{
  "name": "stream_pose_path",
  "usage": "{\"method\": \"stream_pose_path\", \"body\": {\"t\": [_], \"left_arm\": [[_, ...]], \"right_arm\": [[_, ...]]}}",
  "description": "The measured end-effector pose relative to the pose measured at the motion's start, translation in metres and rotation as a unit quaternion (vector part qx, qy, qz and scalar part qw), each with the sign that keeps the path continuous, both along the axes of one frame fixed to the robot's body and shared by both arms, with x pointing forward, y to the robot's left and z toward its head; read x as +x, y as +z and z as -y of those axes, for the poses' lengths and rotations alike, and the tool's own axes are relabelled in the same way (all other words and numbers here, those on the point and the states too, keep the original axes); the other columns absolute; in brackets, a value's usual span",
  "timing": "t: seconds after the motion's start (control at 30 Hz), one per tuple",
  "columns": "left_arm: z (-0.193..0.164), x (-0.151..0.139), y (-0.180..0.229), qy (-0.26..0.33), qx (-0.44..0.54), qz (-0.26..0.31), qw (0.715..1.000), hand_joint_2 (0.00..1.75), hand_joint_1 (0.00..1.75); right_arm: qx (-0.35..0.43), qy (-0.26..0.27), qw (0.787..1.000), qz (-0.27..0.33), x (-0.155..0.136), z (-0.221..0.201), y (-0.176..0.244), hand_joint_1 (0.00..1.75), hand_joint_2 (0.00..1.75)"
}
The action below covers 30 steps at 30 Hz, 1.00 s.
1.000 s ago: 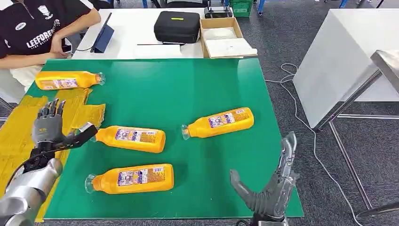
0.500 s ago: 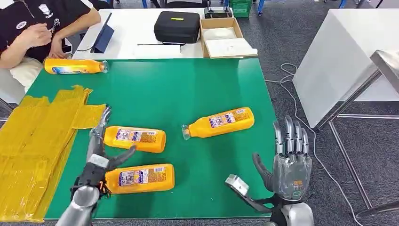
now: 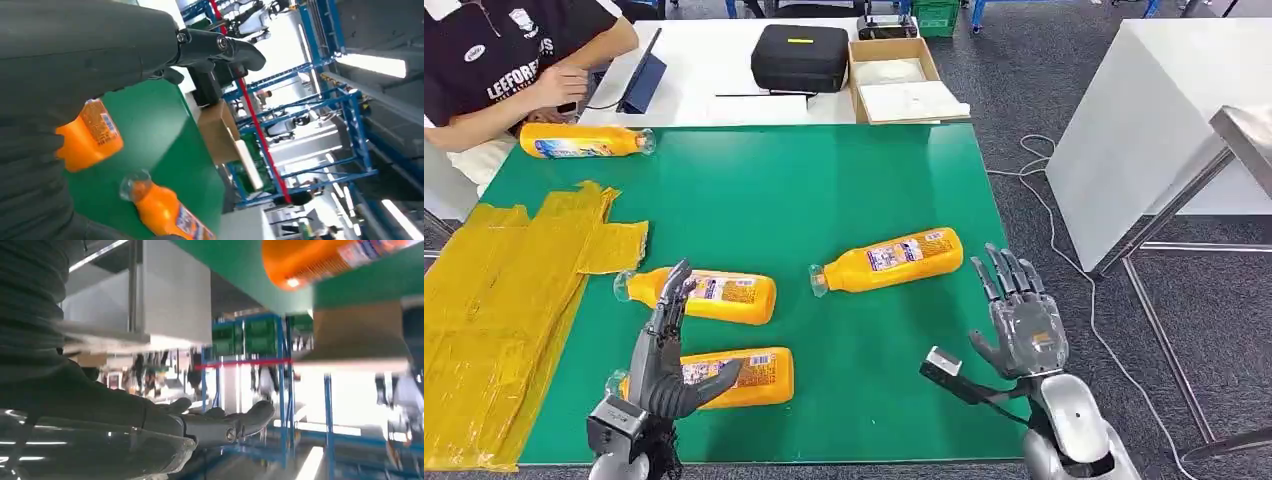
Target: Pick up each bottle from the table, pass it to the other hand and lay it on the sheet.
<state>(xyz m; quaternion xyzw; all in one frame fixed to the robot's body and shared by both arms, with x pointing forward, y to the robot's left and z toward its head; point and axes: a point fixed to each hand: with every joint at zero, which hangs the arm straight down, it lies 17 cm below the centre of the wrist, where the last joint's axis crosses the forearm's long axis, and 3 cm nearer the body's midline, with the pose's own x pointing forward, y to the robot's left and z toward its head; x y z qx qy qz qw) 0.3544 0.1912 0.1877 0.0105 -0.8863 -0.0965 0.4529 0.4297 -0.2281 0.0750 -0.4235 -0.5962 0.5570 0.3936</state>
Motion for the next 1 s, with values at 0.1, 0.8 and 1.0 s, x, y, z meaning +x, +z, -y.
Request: {"method": "stream_pose_path", "body": {"t": [0.1,0.8,1.0], "left_arm": [[0.002,-0.010,0.003,-0.005,-0.016,0.000,1.000,1.75,0.00],[0.016,-0.018,0.006,-0.043,-0.053,-0.008,0.998,1.75,0.00],[0.025,-0.011,-0.003,-0.060,-0.058,-0.021,0.996,1.75,0.00]], "right_arm": [[-0.011,-0.001,1.000,-0.030,0.023,0.022,-0.018,0.00,1.75],[-0.034,-0.099,0.994,-0.033,0.091,0.072,-0.033,0.00,1.75],[-0.046,-0.141,0.989,-0.002,0.110,0.075,-0.021,0.00,1.75]]}}
